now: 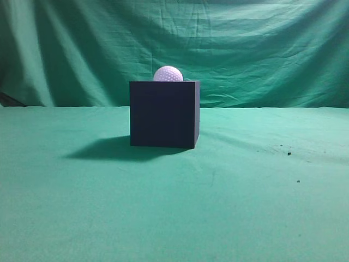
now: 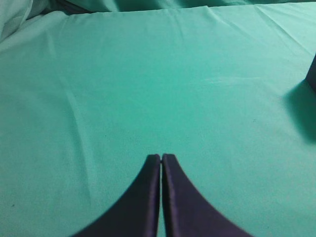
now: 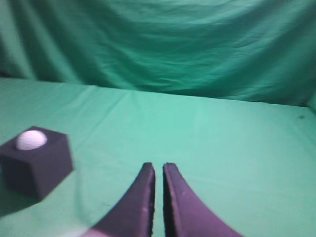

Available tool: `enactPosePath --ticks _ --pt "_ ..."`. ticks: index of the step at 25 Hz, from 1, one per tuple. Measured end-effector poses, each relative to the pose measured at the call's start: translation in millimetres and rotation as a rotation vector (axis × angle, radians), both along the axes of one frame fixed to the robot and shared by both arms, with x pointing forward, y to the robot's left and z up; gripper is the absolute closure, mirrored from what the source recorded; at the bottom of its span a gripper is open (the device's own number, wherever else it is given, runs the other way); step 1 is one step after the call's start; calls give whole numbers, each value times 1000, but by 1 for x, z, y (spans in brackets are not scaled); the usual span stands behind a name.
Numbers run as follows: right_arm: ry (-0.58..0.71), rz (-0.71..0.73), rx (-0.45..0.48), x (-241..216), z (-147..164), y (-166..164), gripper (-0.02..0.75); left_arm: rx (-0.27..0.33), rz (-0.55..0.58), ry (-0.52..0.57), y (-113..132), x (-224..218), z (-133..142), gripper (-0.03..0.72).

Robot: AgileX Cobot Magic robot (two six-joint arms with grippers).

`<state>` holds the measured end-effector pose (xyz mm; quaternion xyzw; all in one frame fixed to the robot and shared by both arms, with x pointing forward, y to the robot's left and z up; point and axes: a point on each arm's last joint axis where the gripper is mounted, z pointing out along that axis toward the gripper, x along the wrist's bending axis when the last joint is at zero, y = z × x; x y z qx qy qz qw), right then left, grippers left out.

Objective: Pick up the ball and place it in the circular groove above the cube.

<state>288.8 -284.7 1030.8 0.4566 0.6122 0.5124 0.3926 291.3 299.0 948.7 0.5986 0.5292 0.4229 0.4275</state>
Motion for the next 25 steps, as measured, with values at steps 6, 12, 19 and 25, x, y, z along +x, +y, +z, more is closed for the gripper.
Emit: enactPosePath --ticks 6,12,19,25 --pt "-13 -149 2 2 -55 -7 738 0 0 0 0 0 0 688" --pt "61 -155 -11 4 -78 -8 738 0 0 0 0 0 0 688" --pt "149 -160 -2 2 -86 -8 738 0 0 0 0 0 0 688" --pt "157 -163 11 2 -86 -8 738 0 0 0 0 0 0 688"
